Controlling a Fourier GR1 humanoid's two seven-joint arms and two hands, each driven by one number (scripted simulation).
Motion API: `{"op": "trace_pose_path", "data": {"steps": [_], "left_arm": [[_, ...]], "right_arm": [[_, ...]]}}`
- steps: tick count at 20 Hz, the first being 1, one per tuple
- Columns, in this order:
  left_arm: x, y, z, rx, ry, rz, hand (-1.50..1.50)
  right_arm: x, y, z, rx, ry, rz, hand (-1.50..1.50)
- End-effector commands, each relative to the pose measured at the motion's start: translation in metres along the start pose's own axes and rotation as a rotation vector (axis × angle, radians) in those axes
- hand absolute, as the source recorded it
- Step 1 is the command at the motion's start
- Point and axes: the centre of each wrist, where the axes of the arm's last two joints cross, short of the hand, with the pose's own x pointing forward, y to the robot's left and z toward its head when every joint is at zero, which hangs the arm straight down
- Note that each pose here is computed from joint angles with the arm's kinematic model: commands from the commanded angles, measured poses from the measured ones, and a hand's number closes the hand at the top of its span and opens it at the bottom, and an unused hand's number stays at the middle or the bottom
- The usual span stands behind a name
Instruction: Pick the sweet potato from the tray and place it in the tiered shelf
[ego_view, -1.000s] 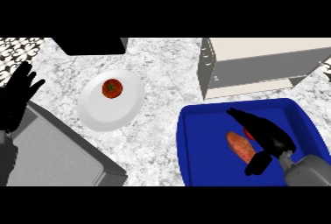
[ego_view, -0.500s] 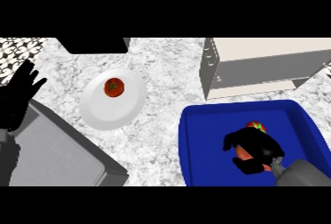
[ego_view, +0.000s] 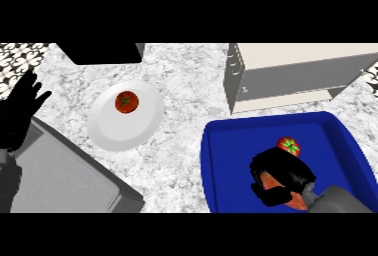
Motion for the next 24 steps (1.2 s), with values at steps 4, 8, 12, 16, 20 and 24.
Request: {"op": "trace_pose_path", "data": {"steps": [4, 8, 12, 16, 20, 24], "left_arm": [[-0.078, -0.043, 0.028, -0.133, 0.299, 0.085, 0.0], [-0.092, -0.042, 0.033, -0.101, 0.315, 0.099, 0.0], [-0.083, -0.028, 0.029, -0.096, 0.32, 0.088, 0.0], [-0.086, -0.025, 0.034, -0.071, 0.332, 0.099, 0.0], [-0.088, -0.025, 0.035, -0.085, 0.333, 0.111, 0.0], [-0.082, -0.029, 0.034, -0.08, 0.321, 0.105, 0.0]], "right_arm": [[0.015, -0.012, -0.011, -0.158, 0.075, -0.072, 1.5], [0.045, -0.039, -0.008, -0.323, -0.033, -0.144, 1.5], [0.068, -0.076, 0.01, -0.489, -0.087, -0.138, 1.5], [0.082, -0.108, 0.034, -0.639, -0.082, -0.141, 1.5], [0.096, -0.136, 0.06, -0.745, -0.064, -0.145, 1.5], [0.105, -0.17, 0.088, -0.81, -0.029, -0.158, 1.5]]}}
